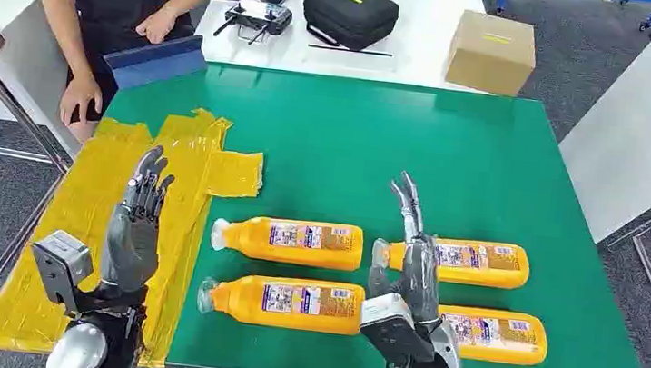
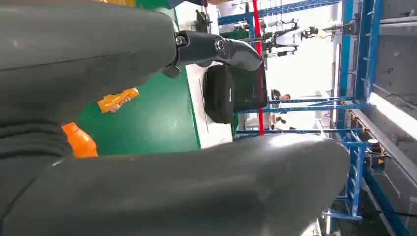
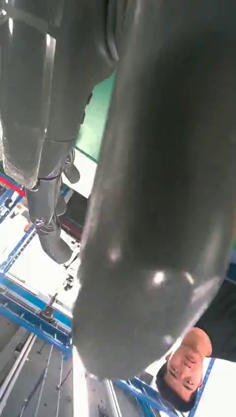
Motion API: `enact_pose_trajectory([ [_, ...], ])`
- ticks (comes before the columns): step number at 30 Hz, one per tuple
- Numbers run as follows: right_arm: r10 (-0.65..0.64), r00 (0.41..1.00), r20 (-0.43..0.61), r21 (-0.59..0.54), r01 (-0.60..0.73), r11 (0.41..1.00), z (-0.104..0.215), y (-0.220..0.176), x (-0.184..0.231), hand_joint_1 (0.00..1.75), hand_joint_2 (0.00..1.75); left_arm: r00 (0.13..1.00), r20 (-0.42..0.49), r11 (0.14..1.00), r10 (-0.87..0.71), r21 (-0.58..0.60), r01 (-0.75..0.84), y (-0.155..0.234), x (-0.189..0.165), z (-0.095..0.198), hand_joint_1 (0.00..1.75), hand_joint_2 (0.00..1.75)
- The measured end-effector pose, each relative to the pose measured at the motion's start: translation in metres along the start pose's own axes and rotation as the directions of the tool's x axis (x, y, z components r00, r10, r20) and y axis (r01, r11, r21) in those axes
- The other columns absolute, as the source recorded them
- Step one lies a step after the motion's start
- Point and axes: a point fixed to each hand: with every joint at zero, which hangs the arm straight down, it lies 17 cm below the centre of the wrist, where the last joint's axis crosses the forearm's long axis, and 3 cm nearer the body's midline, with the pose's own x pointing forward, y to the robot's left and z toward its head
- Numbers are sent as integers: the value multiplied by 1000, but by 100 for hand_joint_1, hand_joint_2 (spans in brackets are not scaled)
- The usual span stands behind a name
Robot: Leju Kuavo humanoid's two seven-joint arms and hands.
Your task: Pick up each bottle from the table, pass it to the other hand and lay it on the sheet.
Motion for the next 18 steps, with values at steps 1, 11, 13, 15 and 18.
enact_pose_trajectory([
  [1,0,1000,0,0,0,1000,0,0,0,169,0,1000,0,1000,0,0,0,0,0,0,169,0],
  [11,-503,827,-251,-7,519,855,155,9,-42,175,0,986,-20,971,164,180,-157,37,-56,126,175,0],
  [13,-491,820,-295,-20,508,861,164,9,-49,175,0,984,-57,966,167,208,-152,40,-65,133,175,0],
  [15,-483,816,-318,-49,495,868,171,4,-56,175,0,983,-77,961,170,235,-148,45,-70,140,175,0],
  [18,-480,812,-333,-77,484,872,176,-1,-61,175,0,980,-92,956,176,255,-148,47,-74,146,175,0],
])
